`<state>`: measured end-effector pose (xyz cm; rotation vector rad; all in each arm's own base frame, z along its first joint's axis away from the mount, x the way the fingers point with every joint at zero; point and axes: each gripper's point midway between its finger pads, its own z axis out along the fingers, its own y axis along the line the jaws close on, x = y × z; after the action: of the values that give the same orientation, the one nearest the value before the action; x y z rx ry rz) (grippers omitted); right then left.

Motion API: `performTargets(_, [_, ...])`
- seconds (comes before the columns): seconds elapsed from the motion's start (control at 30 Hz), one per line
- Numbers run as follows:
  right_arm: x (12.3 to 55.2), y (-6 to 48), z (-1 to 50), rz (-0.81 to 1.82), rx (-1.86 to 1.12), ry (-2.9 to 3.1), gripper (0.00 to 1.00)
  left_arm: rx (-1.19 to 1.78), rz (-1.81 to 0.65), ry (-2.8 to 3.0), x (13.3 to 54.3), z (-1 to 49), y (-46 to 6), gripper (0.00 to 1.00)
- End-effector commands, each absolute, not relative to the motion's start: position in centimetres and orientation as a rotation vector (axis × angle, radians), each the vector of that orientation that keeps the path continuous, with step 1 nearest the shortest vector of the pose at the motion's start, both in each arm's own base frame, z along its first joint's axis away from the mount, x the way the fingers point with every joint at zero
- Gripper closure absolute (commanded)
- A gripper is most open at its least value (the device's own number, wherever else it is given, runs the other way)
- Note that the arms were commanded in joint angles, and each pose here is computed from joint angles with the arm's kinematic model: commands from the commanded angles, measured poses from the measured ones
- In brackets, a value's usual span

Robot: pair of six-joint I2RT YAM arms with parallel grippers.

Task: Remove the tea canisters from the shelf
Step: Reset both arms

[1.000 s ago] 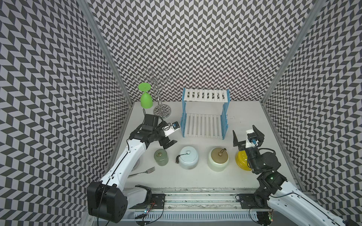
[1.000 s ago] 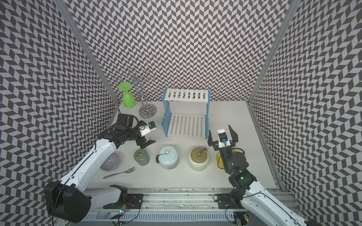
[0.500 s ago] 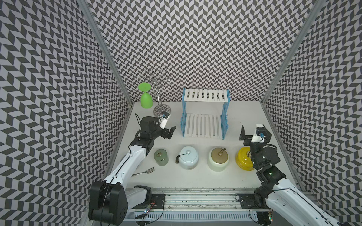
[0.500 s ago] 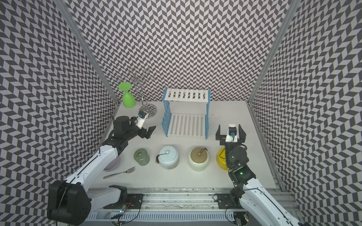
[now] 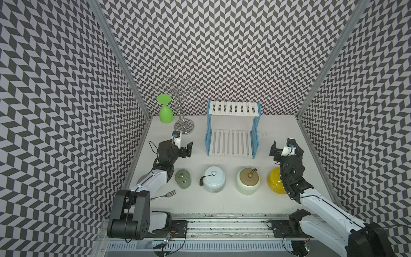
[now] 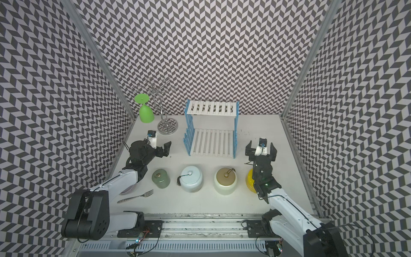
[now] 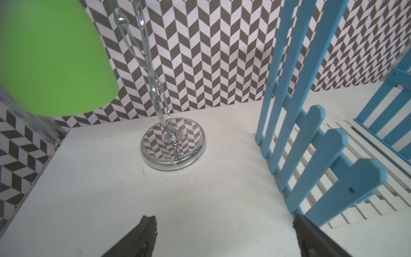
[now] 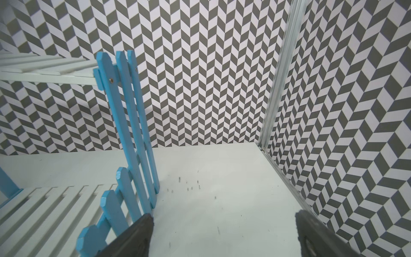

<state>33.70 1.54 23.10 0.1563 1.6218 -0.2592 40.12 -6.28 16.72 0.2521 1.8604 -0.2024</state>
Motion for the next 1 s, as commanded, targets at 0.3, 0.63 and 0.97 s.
performTargets(0.3, [34.9, -1.5, 20.0, -0.23, 0.265, 1.598, 0.0, 0.183, -0.148, 1.779, 40.7, 15.5, -5.0, 0.0])
performTargets(0.63, [35.6, -0.9, 18.3, -0.175, 0.229, 1.579, 0.0, 0.191, -0.147, 1.73, 39.2, 14.9, -5.0, 0.0])
performTargets(0.97, [36.5, -0.8, 17.5, -0.155, 0.193, 1.57, 0.0, 0.177, -0.033, 1.634, 38.4, 15.6, -3.3, 0.0])
